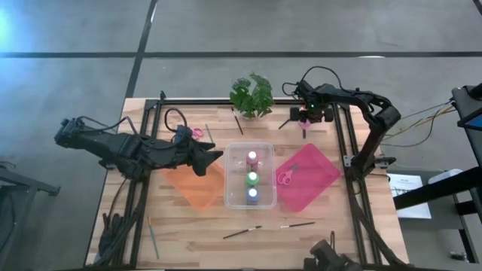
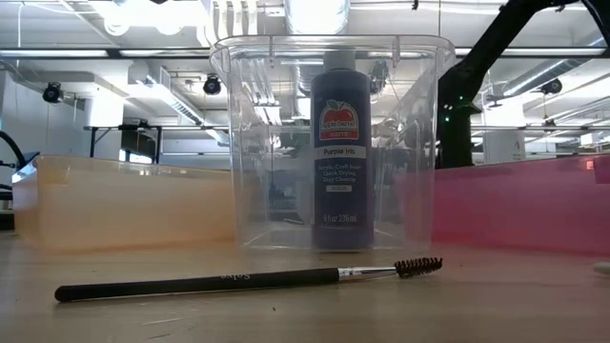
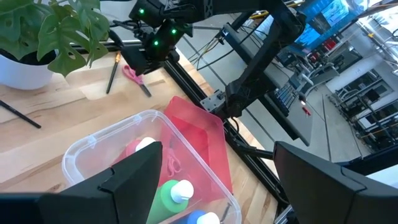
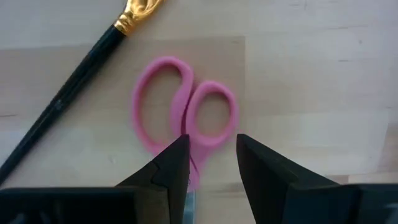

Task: Pick & Place Paint Supplies
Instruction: Put the right scissors into the pink bin

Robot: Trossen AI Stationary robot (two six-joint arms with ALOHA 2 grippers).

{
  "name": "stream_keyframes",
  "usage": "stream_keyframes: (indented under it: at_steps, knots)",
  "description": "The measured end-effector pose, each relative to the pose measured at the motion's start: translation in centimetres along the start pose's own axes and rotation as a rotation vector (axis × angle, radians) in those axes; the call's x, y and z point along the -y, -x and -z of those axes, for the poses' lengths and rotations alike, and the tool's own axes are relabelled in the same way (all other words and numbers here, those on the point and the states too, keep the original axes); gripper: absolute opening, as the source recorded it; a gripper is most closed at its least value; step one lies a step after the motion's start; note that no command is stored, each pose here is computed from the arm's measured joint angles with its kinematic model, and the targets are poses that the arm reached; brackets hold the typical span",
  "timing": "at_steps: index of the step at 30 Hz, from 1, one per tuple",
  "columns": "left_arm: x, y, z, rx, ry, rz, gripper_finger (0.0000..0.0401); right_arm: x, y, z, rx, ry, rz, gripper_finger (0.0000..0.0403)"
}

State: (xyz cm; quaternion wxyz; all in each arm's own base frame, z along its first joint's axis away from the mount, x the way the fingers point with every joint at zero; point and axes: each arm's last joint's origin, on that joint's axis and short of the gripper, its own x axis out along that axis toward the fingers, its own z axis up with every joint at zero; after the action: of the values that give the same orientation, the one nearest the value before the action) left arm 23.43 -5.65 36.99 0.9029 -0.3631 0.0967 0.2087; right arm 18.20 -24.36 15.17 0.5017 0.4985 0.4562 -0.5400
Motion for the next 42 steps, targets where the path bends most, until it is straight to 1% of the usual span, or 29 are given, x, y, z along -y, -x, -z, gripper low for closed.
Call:
stream_keyframes:
  at_steps: [4, 10, 12, 15, 18, 24, 36, 39, 42]
  knots:
    - [0.0, 0.0, 0.0, -0.001, 0.006, -0.001, 0.0316, -0.2, 0.4, -0.1, 0.024, 0.004, -0.027, 0.013]
    - [0.0, 0.0, 0.0, -0.003, 0.011, -0.003, 0.0316, -1.0, 1.1, 0.0, 0.053, 0.067, -0.064, 0.013]
    - [0.0, 0.0, 0.0, -0.003, 0.011, -0.003, 0.0316, -1.4, 1.0, 0.2, 0.053, 0.115, -0.081, 0.013]
    - [0.0, 0.0, 0.0, -0.003, 0.011, -0.004, 0.0316, -2.2, 0.7, 0.7, 0.053, 0.223, -0.09, 0.013]
    - [0.0, 0.0, 0.0, -0.003, 0.012, -0.004, 0.0316, -2.5, 0.7, 0.9, 0.06, 0.268, -0.088, 0.013]
    - [0.0, 0.0, 0.0, -0.003, 0.03, -0.004, 0.0316, -2.5, 0.6, 0.7, 0.076, 0.274, -0.089, 0.013]
    - [-0.1, 0.0, 0.0, 0.0, 0.056, -0.006, 0.0316, -2.8, -0.6, 0.5, 0.06, 0.303, -0.084, 0.013]
    - [-0.1, 0.0, 0.0, 0.001, 0.056, -0.007, 0.0316, -2.8, -1.0, 0.4, 0.05, 0.327, -0.075, 0.013]
    - [-0.1, 0.0, 0.0, 0.004, 0.06, -0.008, 0.0316, -2.9, -1.5, 0.4, 0.031, 0.326, -0.06, 0.013]
